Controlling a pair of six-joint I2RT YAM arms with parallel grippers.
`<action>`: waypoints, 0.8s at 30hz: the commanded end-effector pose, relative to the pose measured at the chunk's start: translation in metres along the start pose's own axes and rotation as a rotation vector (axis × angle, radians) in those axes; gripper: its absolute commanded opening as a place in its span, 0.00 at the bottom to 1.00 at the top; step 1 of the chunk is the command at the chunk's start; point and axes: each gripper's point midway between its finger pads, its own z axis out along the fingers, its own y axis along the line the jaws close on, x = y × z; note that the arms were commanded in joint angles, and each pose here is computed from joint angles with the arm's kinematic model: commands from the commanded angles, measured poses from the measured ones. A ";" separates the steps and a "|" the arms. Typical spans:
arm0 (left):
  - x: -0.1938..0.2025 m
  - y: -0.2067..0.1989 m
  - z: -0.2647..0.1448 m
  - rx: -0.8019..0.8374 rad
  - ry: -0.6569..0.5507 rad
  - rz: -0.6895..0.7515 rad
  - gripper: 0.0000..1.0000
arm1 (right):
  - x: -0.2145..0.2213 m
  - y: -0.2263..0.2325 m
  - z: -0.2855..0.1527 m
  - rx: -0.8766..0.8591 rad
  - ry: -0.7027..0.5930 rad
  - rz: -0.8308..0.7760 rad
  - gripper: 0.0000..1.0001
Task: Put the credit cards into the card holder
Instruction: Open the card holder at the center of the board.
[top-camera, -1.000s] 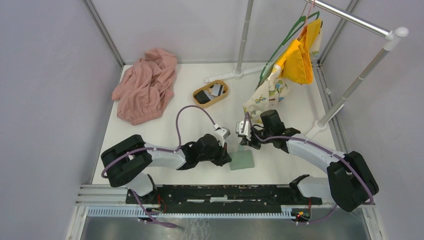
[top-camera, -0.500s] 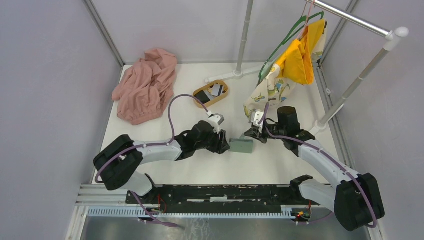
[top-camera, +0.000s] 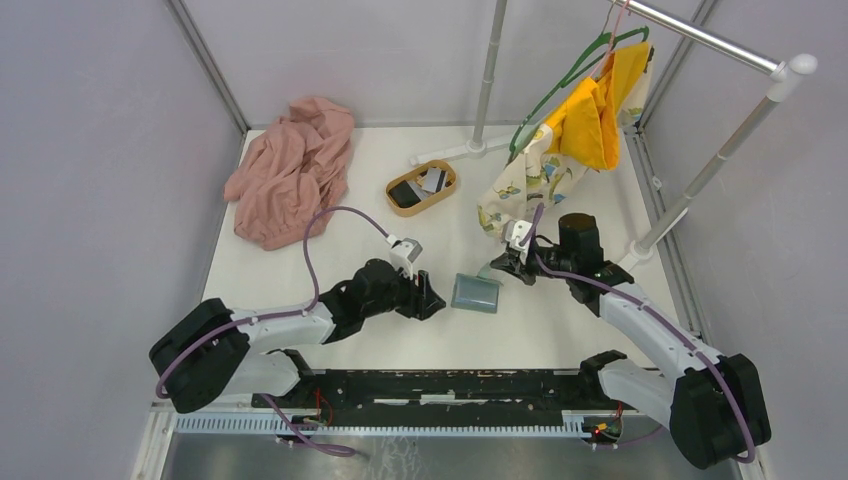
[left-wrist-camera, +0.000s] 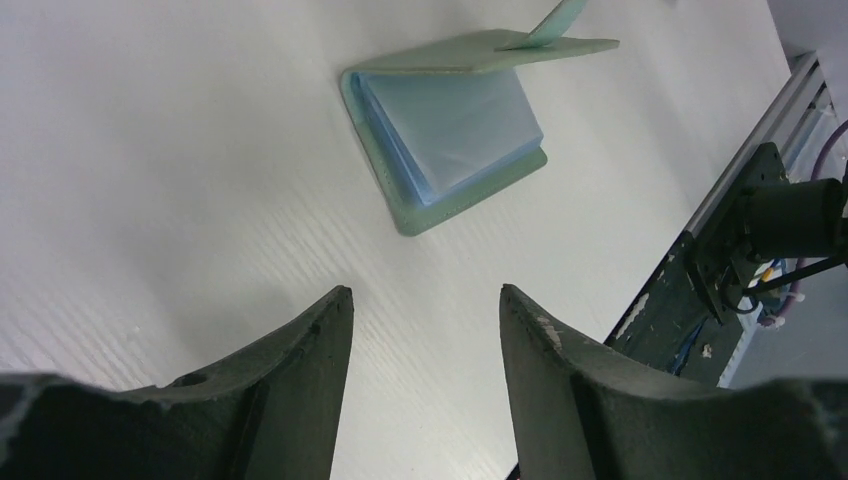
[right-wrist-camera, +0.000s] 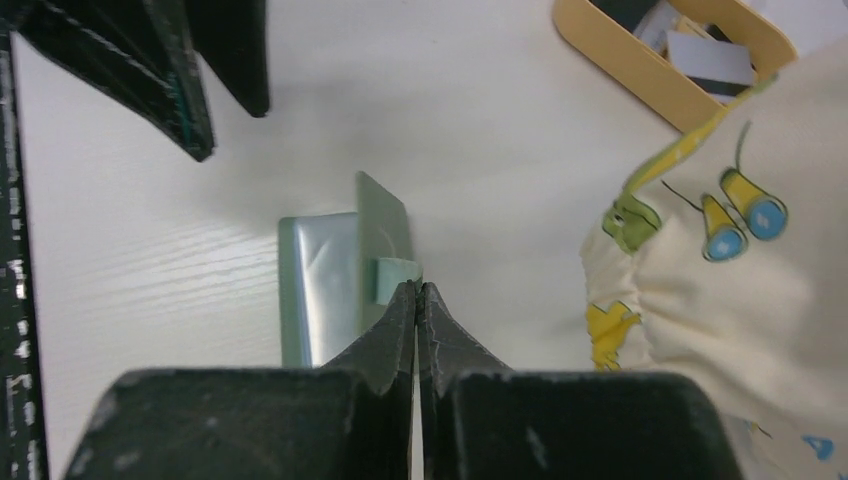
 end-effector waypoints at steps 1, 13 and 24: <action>-0.015 -0.020 0.002 0.096 -0.068 -0.034 0.61 | 0.020 -0.039 -0.008 0.207 0.109 -0.008 0.00; 0.002 -0.008 0.026 0.074 -0.019 -0.051 0.58 | 0.105 -0.077 -0.023 0.392 0.545 -0.004 0.01; -0.013 -0.017 0.026 0.095 -0.071 -0.092 0.56 | 0.117 -0.085 -0.037 0.420 0.654 -0.014 0.23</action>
